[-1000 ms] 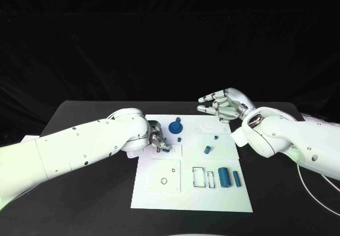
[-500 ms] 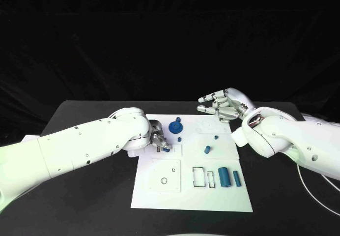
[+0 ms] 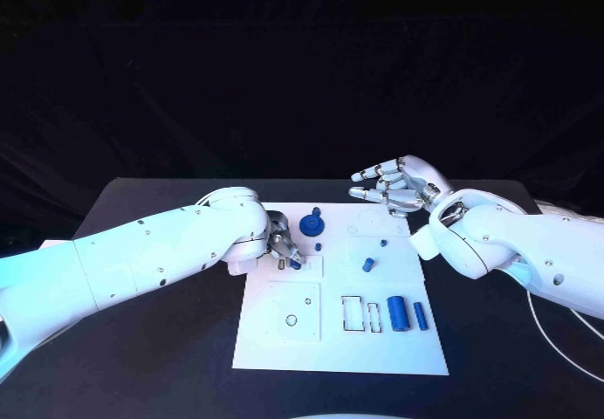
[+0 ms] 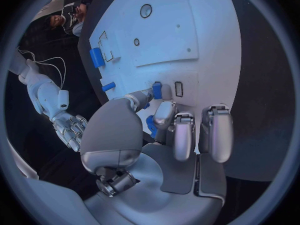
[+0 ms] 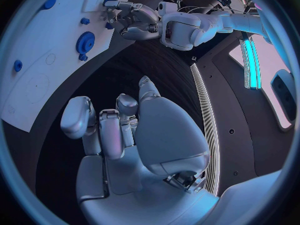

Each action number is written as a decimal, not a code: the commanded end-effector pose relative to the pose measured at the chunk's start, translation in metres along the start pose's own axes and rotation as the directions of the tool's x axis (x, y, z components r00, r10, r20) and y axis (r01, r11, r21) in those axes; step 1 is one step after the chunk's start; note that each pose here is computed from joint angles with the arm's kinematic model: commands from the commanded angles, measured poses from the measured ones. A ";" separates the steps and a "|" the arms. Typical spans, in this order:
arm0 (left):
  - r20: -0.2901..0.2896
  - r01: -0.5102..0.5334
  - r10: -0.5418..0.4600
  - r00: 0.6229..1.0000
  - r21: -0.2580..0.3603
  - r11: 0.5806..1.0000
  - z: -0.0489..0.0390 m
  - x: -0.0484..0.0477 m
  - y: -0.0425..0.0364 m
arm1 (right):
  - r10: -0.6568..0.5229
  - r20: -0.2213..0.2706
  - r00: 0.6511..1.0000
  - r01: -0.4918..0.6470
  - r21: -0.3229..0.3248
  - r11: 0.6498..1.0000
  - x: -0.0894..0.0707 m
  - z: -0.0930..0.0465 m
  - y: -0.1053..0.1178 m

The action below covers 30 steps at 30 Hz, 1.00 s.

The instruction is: Assemble the parts on the task board

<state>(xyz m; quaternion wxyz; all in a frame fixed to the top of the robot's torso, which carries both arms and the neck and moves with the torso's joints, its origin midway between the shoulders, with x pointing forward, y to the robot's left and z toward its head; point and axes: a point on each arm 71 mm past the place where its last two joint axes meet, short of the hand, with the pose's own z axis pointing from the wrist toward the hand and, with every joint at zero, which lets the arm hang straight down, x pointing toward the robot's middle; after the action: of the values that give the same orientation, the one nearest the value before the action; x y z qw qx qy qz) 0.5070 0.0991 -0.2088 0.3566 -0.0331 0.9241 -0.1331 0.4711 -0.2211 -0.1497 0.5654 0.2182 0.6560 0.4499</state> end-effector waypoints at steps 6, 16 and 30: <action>-0.068 -0.039 0.034 0.997 -0.068 0.997 0.0052 0.0099 0.0035 | -0.006 -0.018 1.000 0.006 -0.008 1.000 0.002 0.000 0.001; -0.074 -0.044 0.038 0.997 -0.072 0.996 0.0067 0.0093 0.0037 | -0.006 -0.020 1.000 0.006 -0.008 1.000 0.003 0.000 0.001; -0.084 -0.052 0.045 0.995 -0.076 0.996 0.0077 0.0091 0.0046 | -0.006 -0.021 1.000 0.006 -0.008 1.000 0.003 0.000 0.001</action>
<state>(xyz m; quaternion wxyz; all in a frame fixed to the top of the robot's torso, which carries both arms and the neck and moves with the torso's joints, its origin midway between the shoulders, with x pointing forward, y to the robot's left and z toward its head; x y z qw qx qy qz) 0.5105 0.0969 -0.2118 0.3447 -0.0233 0.9299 -0.1258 0.4705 -0.2202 -0.1497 0.5637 0.2170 0.6571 0.4509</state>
